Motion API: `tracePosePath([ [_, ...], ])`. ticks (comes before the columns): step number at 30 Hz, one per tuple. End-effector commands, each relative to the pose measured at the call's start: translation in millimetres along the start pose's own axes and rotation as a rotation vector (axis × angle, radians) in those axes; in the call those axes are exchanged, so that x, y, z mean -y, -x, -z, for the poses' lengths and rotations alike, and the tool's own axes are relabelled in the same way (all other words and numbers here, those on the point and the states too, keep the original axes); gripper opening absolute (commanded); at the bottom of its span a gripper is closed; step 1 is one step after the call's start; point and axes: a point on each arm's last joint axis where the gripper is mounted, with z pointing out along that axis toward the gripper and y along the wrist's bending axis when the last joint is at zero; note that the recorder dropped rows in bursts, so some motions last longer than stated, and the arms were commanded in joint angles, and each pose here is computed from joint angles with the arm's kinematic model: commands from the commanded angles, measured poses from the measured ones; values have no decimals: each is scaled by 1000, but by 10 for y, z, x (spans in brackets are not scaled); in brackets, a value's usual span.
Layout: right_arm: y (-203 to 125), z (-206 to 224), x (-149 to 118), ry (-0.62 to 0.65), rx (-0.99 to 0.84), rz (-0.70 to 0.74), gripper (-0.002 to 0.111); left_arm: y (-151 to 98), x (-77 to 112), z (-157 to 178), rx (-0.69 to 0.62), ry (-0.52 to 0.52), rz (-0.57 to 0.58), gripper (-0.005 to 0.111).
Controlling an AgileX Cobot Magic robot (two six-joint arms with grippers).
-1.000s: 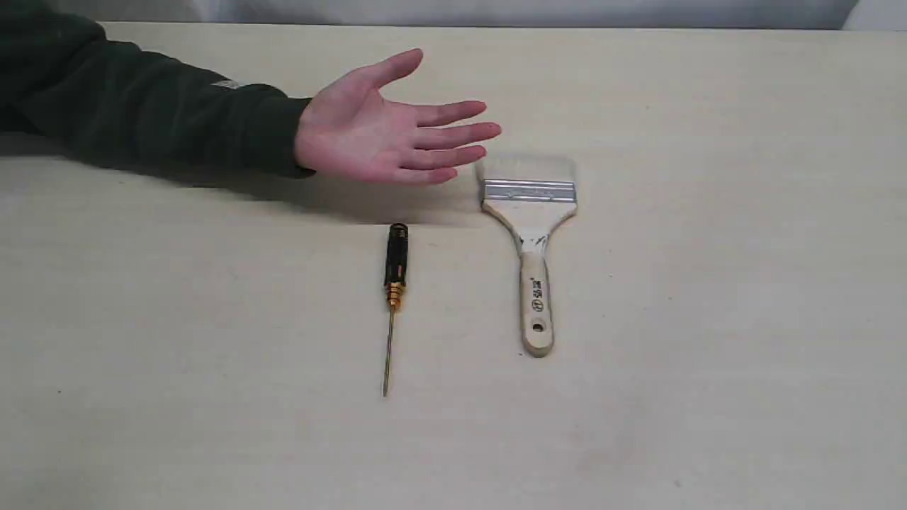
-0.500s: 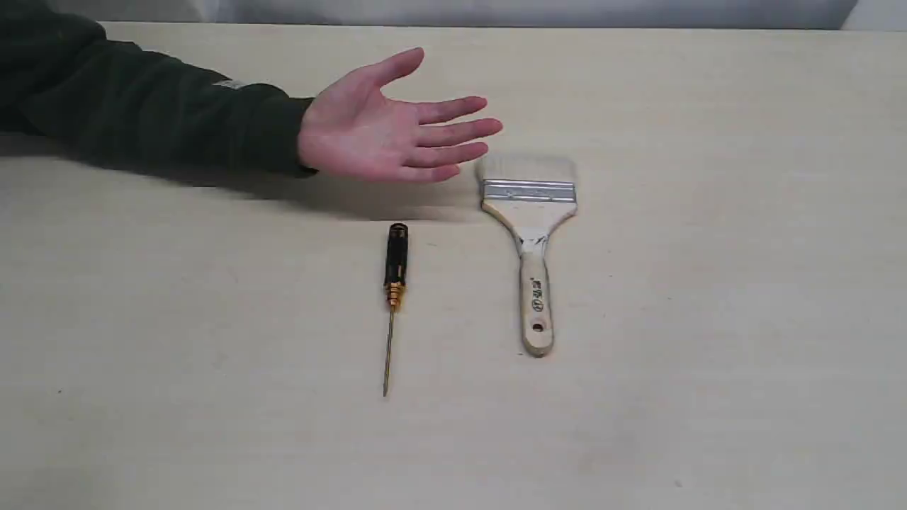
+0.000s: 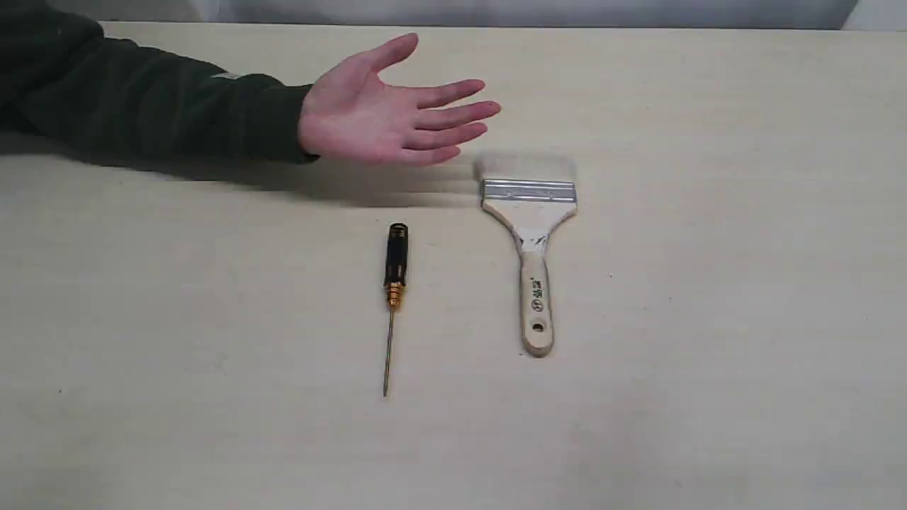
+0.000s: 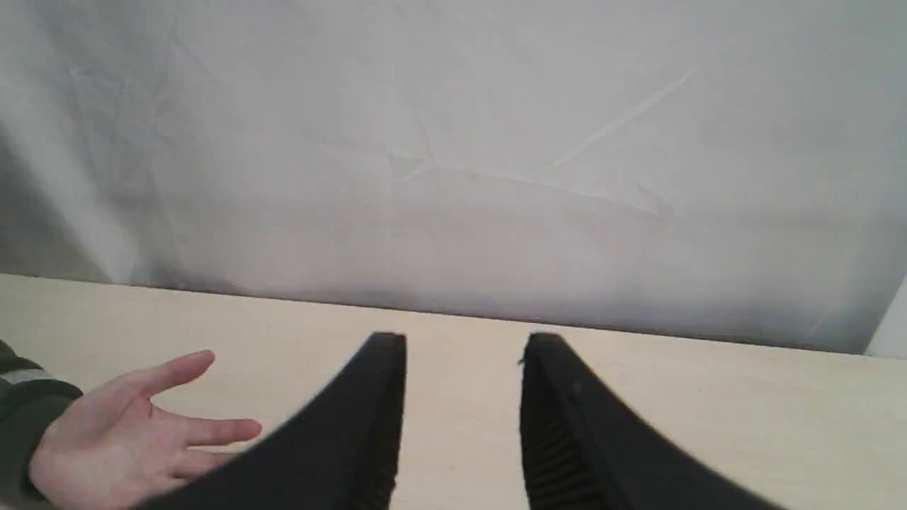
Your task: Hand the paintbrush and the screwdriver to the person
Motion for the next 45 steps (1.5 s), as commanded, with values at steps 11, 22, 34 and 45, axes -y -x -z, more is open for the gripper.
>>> tracePosePath([
  [11, -226, -856, -158, 32, -268, 179, 30, 4, 6, 0, 11, -10, 4, 0],
  [22, -755, -1680, -683, -108, -600, 346, 30, 4, 6, 0, 11, -10, 4, 0],
  [34, -1208, -2208, -989, -46, -861, 228, 54, 5, 6, 0, 12, -9, 2, 0],
  [45, -1677, -2443, -1083, 2, -982, 160, 54, 5, 6, 0, 12, -9, 2, 0],
])
